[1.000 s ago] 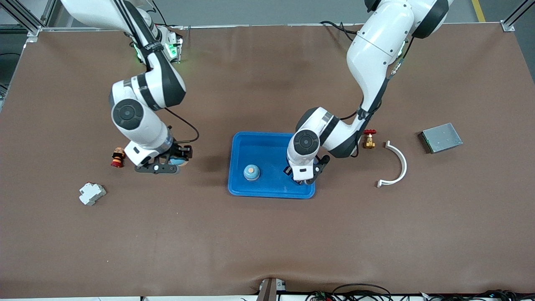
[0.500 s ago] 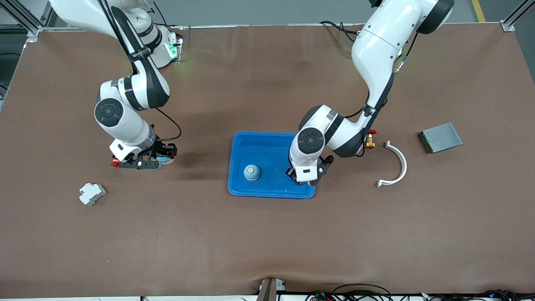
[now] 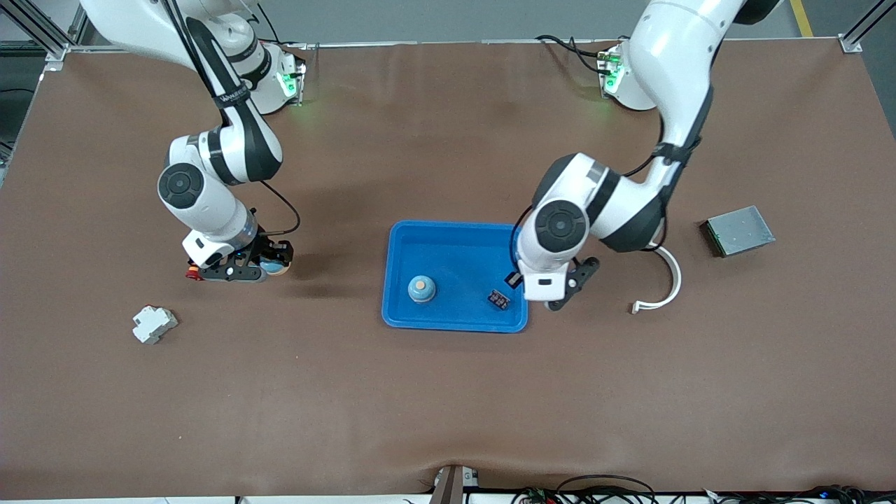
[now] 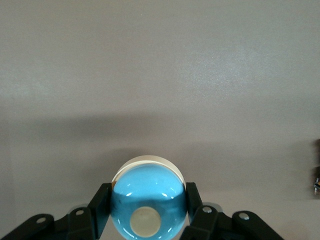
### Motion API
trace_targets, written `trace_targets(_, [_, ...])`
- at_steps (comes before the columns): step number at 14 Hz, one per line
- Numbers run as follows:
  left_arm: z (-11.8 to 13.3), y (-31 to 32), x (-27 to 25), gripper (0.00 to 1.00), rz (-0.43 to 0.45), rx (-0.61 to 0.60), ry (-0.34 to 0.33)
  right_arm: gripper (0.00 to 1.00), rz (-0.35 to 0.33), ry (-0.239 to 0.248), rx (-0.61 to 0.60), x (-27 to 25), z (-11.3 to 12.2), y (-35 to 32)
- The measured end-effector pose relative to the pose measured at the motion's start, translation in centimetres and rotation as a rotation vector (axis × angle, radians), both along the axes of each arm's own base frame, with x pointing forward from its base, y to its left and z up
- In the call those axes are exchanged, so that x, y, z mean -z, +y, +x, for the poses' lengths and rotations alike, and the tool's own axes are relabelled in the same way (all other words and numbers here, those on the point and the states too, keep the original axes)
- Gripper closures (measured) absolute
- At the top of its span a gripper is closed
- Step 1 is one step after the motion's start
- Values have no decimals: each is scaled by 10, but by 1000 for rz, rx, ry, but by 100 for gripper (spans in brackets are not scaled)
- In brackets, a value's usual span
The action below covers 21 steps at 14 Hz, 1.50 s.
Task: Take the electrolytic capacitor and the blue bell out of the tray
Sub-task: 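Carry the bell off the tray while the left gripper carries the capacitor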
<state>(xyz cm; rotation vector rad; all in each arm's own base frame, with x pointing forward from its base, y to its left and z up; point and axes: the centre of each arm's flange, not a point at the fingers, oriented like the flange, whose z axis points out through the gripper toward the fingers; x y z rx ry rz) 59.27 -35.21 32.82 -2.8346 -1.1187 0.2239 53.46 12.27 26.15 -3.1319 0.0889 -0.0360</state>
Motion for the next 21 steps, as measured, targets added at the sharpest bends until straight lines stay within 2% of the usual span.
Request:
trace_targets(3, [11, 59, -34, 65, -7, 102, 40, 36, 0, -6, 7, 18, -4, -4])
trace_targets(6, [15, 132, -56, 65, -36, 224, 55, 36, -5, 14, 12, 39, -7, -7])
trace_targets(11, [21, 270, -58, 65, -100, 424, 78, 36, 11, 36, 45, 56, -9, -7])
trace_targets(15, [36, 332, -45, 65, -97, 531, 19, 36, 17, 35, 56, 64, -9, -7])
trace_targets(21, [57, 357, 7, 65, -38, 609, -43, 36, 27, 26, 66, 71, -9, -5])
